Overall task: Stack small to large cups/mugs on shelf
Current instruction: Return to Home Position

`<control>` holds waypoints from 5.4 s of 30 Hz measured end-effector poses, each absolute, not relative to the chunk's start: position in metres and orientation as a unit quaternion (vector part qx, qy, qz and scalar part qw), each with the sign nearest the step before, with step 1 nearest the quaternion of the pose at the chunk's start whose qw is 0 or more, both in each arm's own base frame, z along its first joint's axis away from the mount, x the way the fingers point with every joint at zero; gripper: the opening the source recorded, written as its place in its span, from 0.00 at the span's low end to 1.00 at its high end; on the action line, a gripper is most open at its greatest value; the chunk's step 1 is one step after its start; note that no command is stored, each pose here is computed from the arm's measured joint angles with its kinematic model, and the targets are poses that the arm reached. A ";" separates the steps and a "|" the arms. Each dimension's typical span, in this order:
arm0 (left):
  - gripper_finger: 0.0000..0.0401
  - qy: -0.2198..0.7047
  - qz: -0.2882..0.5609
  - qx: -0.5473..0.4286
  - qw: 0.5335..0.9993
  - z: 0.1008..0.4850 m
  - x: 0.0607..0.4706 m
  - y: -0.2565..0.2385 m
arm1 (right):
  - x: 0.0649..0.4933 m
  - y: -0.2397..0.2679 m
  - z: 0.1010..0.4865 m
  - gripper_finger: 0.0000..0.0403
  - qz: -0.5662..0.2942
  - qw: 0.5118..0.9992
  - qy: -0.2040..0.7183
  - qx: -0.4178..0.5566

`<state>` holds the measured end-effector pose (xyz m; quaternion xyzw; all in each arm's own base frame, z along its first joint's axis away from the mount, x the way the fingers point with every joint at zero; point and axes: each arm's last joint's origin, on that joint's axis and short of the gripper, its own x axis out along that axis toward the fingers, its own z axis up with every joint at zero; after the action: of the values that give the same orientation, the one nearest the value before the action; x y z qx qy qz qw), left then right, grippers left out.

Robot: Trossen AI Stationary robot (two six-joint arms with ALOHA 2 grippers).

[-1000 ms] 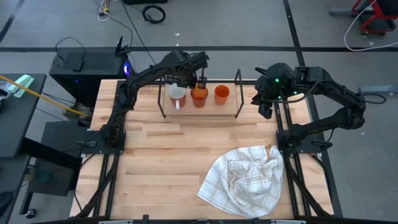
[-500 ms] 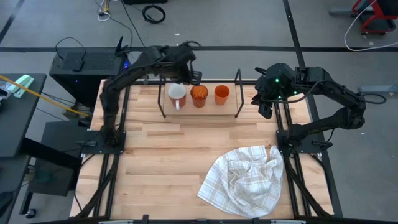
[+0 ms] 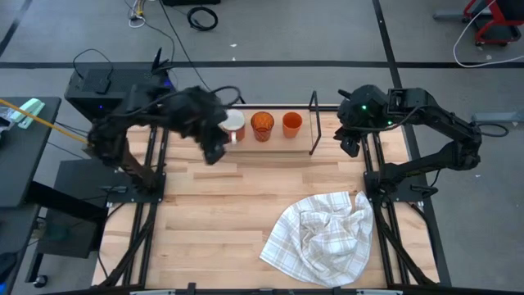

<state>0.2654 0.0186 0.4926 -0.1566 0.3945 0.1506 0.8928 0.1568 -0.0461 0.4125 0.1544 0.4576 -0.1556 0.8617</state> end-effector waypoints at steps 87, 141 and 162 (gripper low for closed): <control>0.22 -0.265 -0.008 -0.169 0.949 0.301 0.044 -0.001 | 0.034 0.010 0.301 0.22 0.192 0.866 -0.427 0.177; 0.22 -0.021 0.024 -0.025 0.999 0.170 0.098 -0.012 | 0.095 0.024 0.171 0.22 0.133 0.987 0.009 0.090; 0.21 -0.023 0.024 -0.025 0.999 0.171 0.098 -0.012 | 0.095 0.024 0.171 0.22 0.133 0.987 0.009 0.090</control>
<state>0.0978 -0.0119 0.1706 -0.0249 -0.0235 0.0239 0.9991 0.0952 0.0244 0.1708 0.0897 0.0089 0.1332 0.9870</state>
